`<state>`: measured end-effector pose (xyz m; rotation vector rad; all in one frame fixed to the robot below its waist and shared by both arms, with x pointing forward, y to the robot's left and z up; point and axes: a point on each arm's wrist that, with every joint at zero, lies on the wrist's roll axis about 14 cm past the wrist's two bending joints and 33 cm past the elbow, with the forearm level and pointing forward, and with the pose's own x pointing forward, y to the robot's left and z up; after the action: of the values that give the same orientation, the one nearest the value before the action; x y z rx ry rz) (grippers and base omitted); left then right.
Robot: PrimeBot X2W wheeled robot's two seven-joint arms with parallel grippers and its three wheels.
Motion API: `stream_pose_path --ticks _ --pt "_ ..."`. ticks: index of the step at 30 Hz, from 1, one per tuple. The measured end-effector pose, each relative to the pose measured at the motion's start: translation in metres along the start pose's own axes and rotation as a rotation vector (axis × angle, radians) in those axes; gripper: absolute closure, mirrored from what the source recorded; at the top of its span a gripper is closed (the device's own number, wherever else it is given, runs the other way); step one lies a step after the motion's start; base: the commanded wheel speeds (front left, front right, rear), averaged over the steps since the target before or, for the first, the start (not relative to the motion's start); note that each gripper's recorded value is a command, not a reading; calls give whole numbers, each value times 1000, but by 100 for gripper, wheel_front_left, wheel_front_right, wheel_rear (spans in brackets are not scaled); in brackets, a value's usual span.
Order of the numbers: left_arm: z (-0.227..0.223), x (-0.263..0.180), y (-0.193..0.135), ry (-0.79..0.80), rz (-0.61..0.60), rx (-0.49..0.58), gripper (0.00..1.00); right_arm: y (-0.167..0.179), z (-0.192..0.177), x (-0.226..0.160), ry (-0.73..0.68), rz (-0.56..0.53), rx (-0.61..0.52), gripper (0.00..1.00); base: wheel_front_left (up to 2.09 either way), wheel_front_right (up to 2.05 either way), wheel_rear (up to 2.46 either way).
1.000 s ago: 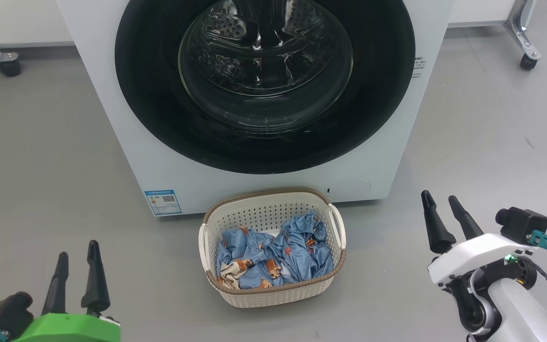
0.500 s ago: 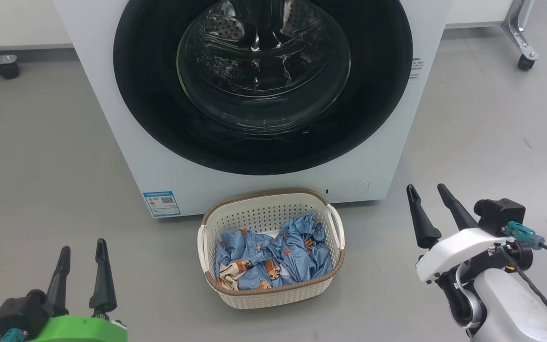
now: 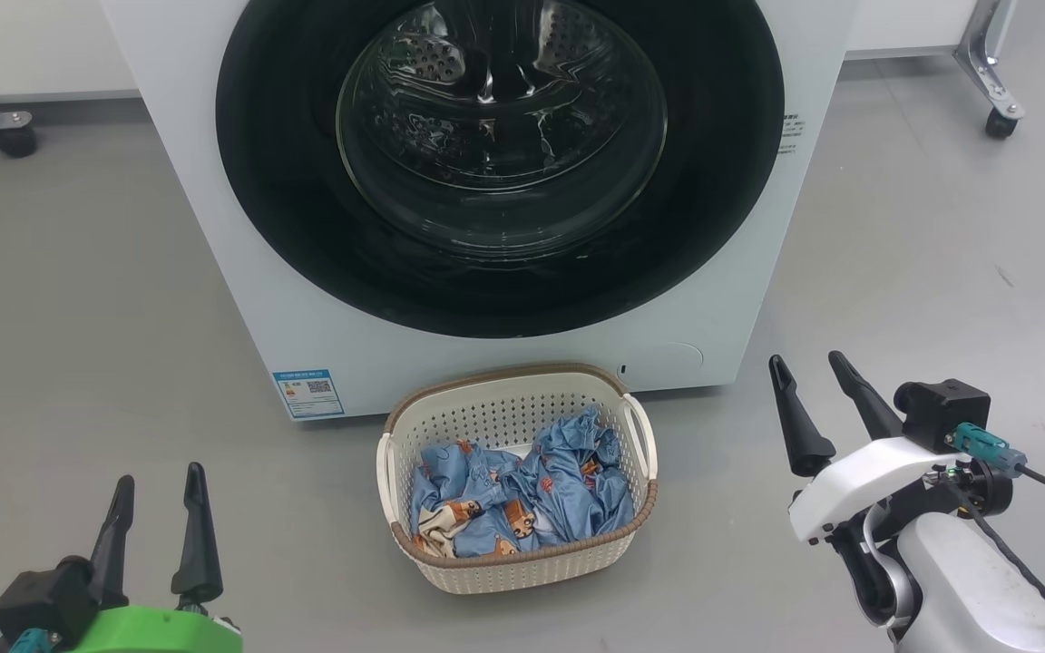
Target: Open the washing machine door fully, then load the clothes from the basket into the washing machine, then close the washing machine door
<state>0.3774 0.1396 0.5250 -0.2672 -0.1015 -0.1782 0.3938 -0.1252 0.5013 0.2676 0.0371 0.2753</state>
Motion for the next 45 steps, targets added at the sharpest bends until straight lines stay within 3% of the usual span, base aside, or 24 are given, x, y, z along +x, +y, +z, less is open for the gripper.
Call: stream_pose_path --ticks 45 --pt "-3 0 6 11 2 37 0 2 0 2 -4 4 3 0 12 12 -24"
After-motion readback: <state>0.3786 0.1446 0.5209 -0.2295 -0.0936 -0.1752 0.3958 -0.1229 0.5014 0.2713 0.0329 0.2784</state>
